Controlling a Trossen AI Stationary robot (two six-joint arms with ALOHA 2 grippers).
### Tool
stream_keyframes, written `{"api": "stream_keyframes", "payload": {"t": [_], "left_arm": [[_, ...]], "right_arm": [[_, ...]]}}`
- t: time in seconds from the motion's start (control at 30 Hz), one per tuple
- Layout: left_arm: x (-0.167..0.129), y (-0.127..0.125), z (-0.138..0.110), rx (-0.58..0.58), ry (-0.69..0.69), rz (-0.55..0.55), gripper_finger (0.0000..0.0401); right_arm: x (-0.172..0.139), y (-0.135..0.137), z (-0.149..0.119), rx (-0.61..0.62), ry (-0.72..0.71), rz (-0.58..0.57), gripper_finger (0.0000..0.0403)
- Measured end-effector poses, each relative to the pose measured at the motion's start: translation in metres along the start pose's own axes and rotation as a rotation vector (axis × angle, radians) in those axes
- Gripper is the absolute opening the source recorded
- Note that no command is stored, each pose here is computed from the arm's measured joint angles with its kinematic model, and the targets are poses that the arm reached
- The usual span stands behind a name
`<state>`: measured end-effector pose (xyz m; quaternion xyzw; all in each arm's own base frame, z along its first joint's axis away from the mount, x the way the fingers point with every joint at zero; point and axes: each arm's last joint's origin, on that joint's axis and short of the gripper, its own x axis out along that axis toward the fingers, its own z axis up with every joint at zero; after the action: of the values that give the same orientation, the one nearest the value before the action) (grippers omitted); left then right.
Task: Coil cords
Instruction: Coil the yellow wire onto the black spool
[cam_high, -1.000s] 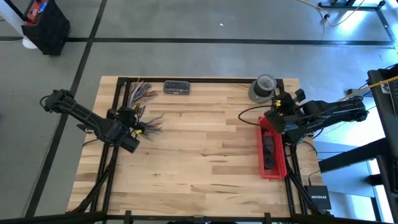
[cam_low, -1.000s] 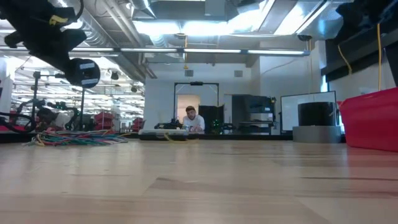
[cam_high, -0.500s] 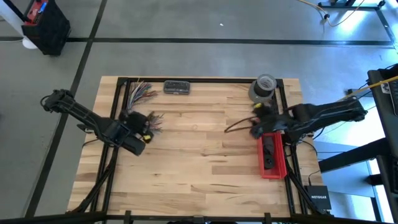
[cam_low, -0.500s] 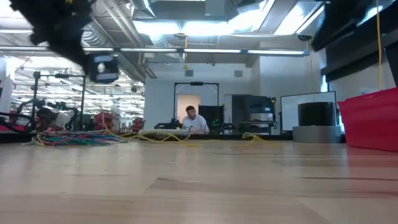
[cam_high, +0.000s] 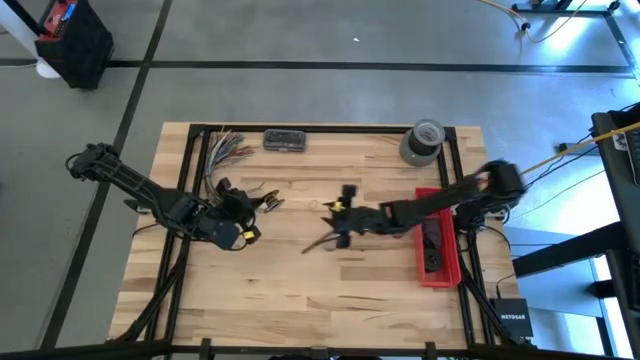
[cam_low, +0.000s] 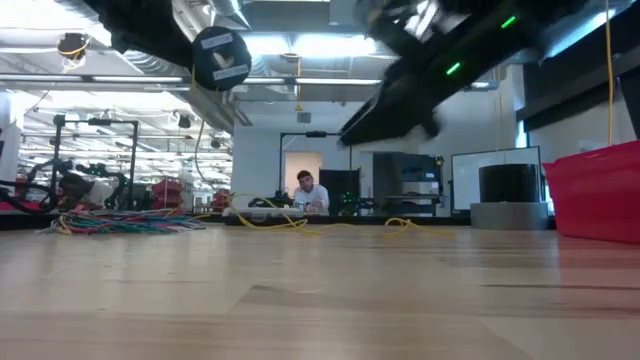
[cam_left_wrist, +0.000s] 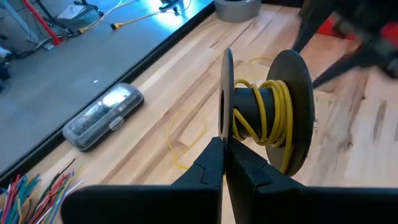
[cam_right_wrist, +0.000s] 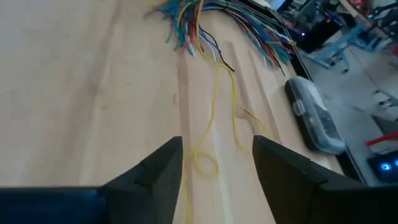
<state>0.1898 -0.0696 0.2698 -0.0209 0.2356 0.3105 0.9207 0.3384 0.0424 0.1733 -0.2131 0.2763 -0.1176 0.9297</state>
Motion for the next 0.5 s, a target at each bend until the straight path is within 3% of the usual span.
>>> {"api": "stream_keyframes", "payload": {"t": [0.23, 0.5], "left_arm": [[0.0, 0.0, 0.0, 0.004, 0.002, 0.002, 0.0], [0.0, 0.0, -0.001, 0.008, 0.004, 0.002, 0.0]], "right_arm": [[0.074, 0.005, -0.002, 0.007, 0.078, 0.011, 0.02], [0.122, -0.012, 0.006, 0.052, 0.105, -0.038, 0.0199]]}}
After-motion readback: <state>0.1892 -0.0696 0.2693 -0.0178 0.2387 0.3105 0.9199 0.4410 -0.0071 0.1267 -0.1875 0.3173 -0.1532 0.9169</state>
